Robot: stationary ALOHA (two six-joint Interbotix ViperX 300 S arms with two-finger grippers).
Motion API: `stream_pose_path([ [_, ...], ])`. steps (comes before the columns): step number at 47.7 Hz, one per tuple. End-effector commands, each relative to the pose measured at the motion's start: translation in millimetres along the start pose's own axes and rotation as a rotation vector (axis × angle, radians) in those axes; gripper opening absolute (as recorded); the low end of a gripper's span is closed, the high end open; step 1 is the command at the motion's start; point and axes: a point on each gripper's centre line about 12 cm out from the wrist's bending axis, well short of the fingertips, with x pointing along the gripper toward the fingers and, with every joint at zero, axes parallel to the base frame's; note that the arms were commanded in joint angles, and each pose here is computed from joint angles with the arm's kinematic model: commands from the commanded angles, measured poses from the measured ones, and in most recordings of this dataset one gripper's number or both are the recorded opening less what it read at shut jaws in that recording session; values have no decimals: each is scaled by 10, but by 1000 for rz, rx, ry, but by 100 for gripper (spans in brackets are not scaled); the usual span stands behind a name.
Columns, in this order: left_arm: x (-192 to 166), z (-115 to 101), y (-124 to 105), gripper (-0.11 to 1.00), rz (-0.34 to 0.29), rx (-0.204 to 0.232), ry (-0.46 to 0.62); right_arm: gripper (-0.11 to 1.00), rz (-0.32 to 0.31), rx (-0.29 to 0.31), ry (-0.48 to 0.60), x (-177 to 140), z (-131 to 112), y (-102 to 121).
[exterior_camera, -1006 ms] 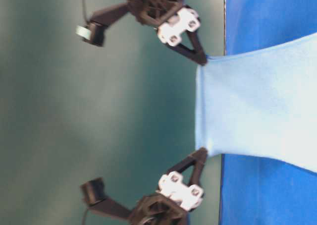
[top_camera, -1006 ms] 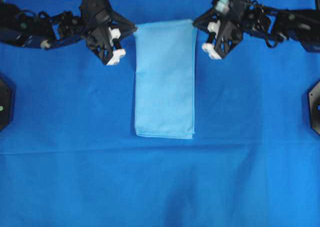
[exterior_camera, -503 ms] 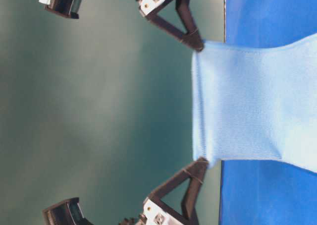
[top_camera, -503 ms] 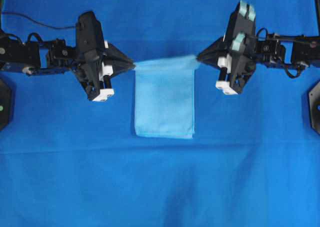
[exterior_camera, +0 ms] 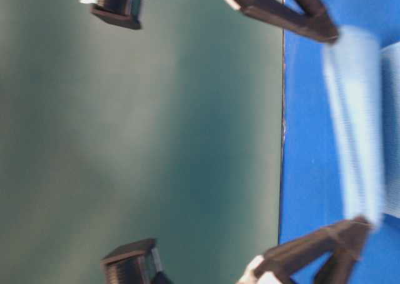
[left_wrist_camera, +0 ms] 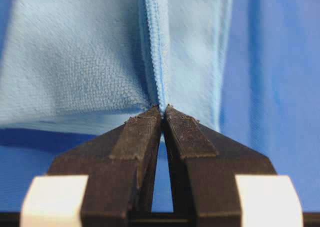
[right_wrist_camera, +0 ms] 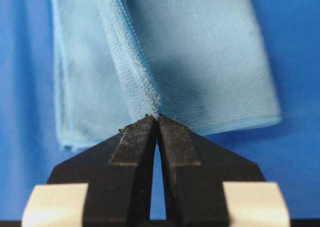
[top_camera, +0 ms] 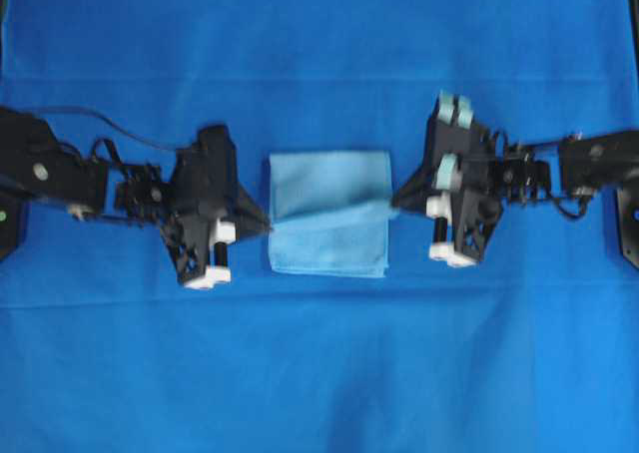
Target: Fold a vertical towel.
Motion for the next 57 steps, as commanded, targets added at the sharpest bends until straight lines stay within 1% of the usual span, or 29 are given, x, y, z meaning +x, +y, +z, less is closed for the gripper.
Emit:
stream_pose_path([
  [1, 48, 19, -86, 4, -18, 12, -3, 3, 16, 7, -11, 43, 18, 61],
  [8, 120, 4, -96, 4, -18, 16, 10, 3, 24, 17, 11, 136, -54, 102],
  [16, 140, -33, -88, 4, -15, 16, 22, 3, 27, 25, 10, 151, -52, 113],
  [23, 143, -15, -91, 4, -19, 16, 0, 3, 30, 25, 0, 151, -36, 117],
  [27, 139, -3, -104, 4, -23, 18, -13, 4, 40, 16, -4, 157, -27, 161],
  [29, 138, -8, -120, 8, -26, 21, -11, 4, 46, 10, -1, 163, -30, 193],
  [31, 134, -7, -142, 16, -31, 25, -13, 7, 56, 0, -1, 162, -30, 240],
  [32, 134, -9, -153, 21, -34, 27, -12, 12, 61, -4, -3, 161, -22, 263],
  [39, 130, -13, -276, 55, -60, 49, -12, 55, 106, -47, 6, 148, -68, 470],
  [40, 125, -13, -299, 58, -65, 52, -14, 59, 113, -55, 8, 144, -74, 506],
  [41, 124, -20, -320, 61, -69, 57, -12, 60, 121, -60, 10, 140, -84, 540],
  [42, 122, -25, -341, 64, -74, 61, -11, 60, 128, -67, 8, 136, -81, 573],
  [44, 115, -35, -395, 66, -85, 71, -10, 58, 141, -78, 9, 128, -93, 634],
  [47, 98, -36, -462, 65, -100, 95, -13, 53, 161, -92, 9, 115, -98, 725],
  [50, 70, -22, -486, 65, -106, 104, -20, 49, 179, -102, 1, 96, -73, 804],
  [52, 34, 15, -488, 64, -108, 104, -30, 47, 182, -100, -5, 78, -49, 820],
  [57, -79, 106, -485, 64, -110, 101, -55, 48, 187, -99, -26, -9, 45, 836],
])
